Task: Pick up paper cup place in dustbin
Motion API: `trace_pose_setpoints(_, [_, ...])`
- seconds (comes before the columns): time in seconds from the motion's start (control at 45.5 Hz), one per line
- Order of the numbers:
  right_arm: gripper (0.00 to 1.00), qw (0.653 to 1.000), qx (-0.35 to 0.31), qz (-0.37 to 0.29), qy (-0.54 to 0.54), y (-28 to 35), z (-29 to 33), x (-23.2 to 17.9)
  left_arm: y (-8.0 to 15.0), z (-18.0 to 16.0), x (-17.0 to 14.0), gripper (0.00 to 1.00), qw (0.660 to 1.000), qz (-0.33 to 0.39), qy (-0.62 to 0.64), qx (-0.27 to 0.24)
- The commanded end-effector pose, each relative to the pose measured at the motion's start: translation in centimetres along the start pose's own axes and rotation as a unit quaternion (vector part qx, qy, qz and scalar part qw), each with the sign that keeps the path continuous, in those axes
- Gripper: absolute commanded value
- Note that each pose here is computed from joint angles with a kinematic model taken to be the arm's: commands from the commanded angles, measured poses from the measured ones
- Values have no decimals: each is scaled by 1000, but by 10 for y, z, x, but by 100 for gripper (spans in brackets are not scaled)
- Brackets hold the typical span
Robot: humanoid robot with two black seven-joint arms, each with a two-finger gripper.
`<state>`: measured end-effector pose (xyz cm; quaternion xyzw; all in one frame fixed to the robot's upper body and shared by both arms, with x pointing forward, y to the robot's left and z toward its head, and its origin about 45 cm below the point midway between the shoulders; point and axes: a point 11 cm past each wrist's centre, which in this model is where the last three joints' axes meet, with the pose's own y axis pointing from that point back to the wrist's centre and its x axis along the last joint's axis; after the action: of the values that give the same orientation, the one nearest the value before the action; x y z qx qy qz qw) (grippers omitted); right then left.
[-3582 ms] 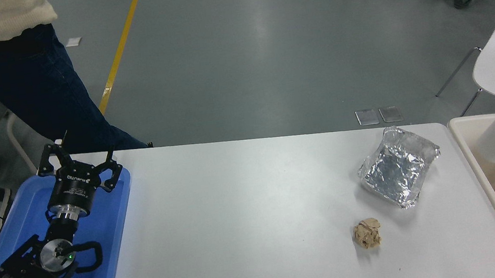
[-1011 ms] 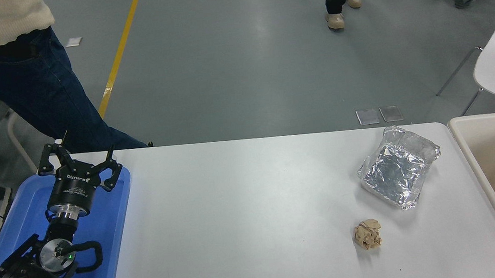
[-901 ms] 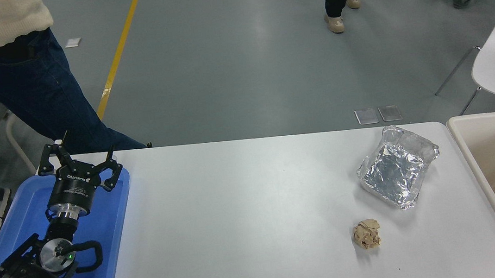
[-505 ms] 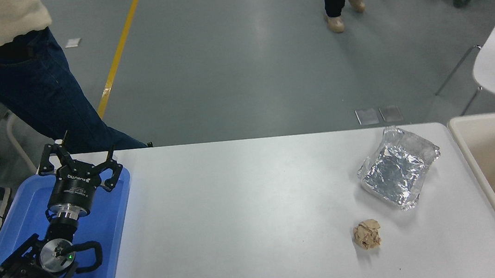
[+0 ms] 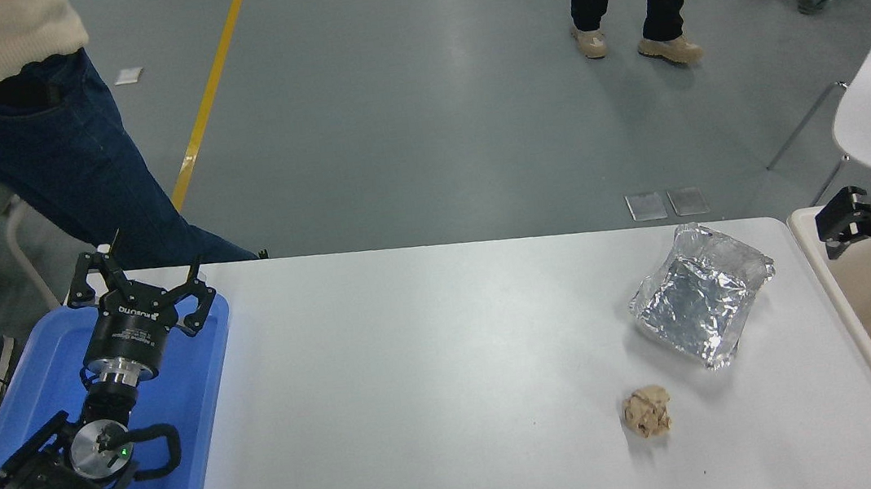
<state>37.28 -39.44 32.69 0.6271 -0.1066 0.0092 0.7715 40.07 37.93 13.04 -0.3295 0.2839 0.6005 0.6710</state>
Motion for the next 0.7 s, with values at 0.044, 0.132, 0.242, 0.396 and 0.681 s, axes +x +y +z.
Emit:
trace_pose_setpoints(0.044, [100, 997, 30, 39, 57, 60, -55, 20, 0, 0, 0, 100, 1000, 1, 0, 0])
trace_pose_setpoints(0.132, [100, 996, 45, 54, 61, 72, -64, 25, 0, 0, 0, 100, 1000, 0, 0, 0])
trace_pose_setpoints(0.242, [100, 994, 48, 72, 64, 87, -67, 30, 0, 0, 0, 100, 1000, 1, 0, 1])
trace_pose_setpoints(0.396, [100, 993, 31, 89, 74, 104, -69, 33, 0, 0, 0, 100, 1000, 0, 0, 1])
trace_pose_setpoints(0.681, [100, 992, 17, 99, 71, 113, -62, 35, 0, 0, 0, 100, 1000, 0, 0, 1])
